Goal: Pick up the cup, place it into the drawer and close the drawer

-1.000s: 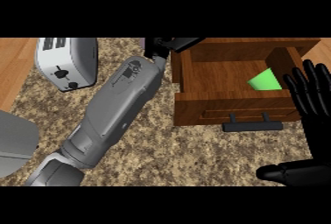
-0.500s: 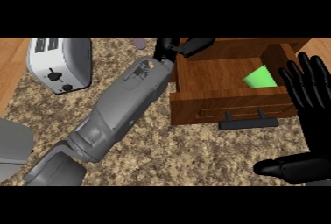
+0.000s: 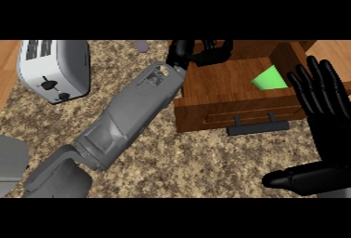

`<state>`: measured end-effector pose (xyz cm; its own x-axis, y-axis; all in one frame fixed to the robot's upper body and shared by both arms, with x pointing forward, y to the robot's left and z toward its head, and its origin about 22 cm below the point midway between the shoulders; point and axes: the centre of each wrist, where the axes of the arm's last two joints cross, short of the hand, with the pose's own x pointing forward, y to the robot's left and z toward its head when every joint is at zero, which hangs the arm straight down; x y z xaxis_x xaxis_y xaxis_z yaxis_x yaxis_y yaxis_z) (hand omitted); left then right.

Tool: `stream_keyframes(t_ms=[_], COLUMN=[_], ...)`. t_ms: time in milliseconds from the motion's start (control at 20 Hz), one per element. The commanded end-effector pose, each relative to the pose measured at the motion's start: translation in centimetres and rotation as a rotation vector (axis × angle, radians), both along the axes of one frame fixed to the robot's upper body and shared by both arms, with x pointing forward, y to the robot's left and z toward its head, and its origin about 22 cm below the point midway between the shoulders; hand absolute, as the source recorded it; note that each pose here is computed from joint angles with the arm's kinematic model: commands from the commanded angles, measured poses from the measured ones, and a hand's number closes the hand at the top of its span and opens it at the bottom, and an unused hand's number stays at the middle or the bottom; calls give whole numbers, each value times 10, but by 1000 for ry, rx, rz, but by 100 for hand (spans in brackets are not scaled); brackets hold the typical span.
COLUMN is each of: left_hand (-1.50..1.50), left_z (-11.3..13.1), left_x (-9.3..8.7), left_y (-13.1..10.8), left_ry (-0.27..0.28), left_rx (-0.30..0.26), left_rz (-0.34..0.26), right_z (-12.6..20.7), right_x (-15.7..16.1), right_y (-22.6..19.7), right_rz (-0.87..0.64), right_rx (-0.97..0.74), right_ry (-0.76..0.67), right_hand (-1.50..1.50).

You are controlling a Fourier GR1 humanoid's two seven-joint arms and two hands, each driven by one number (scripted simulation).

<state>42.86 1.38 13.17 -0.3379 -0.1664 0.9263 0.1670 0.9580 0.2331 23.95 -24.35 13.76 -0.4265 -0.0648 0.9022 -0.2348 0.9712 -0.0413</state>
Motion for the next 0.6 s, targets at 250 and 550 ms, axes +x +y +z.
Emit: stream_keyframes(t_ms=[250,550], left_hand=[-150,-150], left_z=[-10,13], left_x=[-8,-11], left_y=[-4,-15], left_ry=[-3,-47], left_rx=[-35,-186], left_rz=[-4,-73], right_z=[11,3], right_x=[2,2], right_y=[7,-2], right_rz=[19,66], right_rx=[27,80], right_ry=[-24,1], right_hand=[-150,-150])
